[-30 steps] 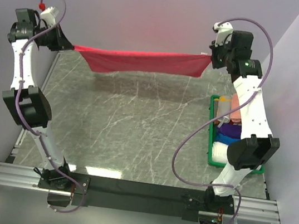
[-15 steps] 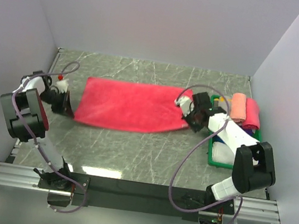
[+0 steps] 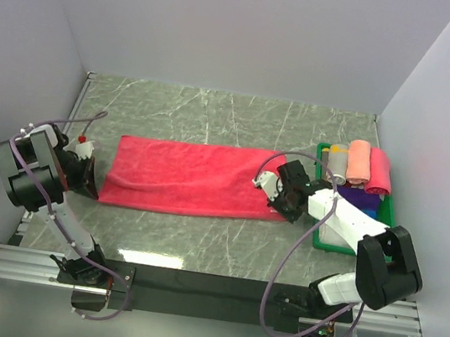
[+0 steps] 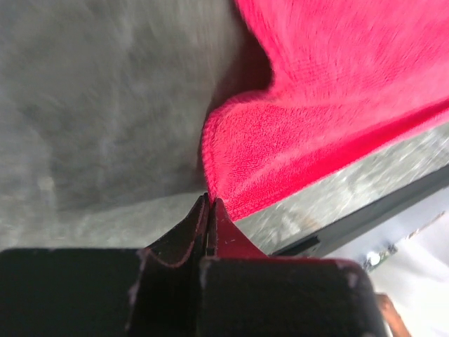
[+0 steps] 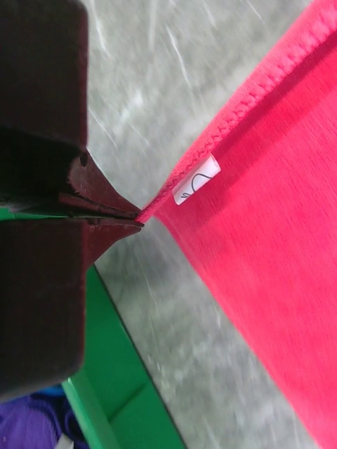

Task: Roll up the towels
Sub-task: Flatten the towel

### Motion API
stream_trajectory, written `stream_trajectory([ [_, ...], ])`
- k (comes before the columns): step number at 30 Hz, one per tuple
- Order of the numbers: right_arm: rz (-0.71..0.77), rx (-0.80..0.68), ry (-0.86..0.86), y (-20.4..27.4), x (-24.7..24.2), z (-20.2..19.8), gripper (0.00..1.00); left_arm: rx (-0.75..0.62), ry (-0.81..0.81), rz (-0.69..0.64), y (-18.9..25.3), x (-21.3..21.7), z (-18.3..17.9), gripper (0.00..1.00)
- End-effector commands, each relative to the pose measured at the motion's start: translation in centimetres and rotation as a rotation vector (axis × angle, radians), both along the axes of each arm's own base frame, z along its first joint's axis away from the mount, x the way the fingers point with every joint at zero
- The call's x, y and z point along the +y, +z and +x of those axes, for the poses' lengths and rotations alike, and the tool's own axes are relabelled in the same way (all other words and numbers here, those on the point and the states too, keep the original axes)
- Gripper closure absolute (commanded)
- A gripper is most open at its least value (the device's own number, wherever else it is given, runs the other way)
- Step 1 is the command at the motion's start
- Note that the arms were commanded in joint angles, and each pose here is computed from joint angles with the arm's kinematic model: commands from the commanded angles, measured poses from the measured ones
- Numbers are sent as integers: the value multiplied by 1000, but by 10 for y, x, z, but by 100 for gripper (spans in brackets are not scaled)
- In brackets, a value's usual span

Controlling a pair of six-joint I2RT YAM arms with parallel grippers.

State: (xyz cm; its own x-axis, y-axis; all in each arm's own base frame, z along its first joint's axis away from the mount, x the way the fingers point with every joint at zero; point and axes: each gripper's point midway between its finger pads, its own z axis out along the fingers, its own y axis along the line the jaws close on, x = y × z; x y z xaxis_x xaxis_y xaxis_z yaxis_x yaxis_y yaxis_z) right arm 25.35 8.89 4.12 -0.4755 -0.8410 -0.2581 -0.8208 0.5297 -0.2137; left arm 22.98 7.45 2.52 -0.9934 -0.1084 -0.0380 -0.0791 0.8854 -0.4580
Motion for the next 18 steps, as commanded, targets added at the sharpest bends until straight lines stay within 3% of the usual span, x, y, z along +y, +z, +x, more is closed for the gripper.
stream_trajectory([
  [1, -21, 48, 24, -3, 1, -25, 100, 15, -66, 15, 4, -2, -20, 99],
  [7, -16, 97, 65, -6, 15, -50, 99, 25, -121, 42, 6, -4, -40, 99],
  [9, -3, 134, 85, -5, 20, -61, 91, 26, -148, 41, 8, -5, -46, 99],
  [10, 9, 130, 90, 0, 21, -62, 76, 19, -151, 58, 11, -3, -48, 98],
  [12, 23, 150, 100, 7, 21, -70, 58, 3, -160, 53, 20, -2, -49, 89],
  [13, 47, 122, 103, 19, 24, -67, 54, -10, -158, 35, 25, -3, -47, 83],
  [14, 52, 126, 104, 26, 23, -70, 50, -57, -162, 32, 38, 2, -35, 71],
  [15, 65, 118, 106, 33, 25, -70, 49, -56, -162, -5, 49, -1, -34, 66],
  [18, 120, 98, 60, 55, 29, -56, 49, -210, -134, -22, 85, 6, 7, 59],
])
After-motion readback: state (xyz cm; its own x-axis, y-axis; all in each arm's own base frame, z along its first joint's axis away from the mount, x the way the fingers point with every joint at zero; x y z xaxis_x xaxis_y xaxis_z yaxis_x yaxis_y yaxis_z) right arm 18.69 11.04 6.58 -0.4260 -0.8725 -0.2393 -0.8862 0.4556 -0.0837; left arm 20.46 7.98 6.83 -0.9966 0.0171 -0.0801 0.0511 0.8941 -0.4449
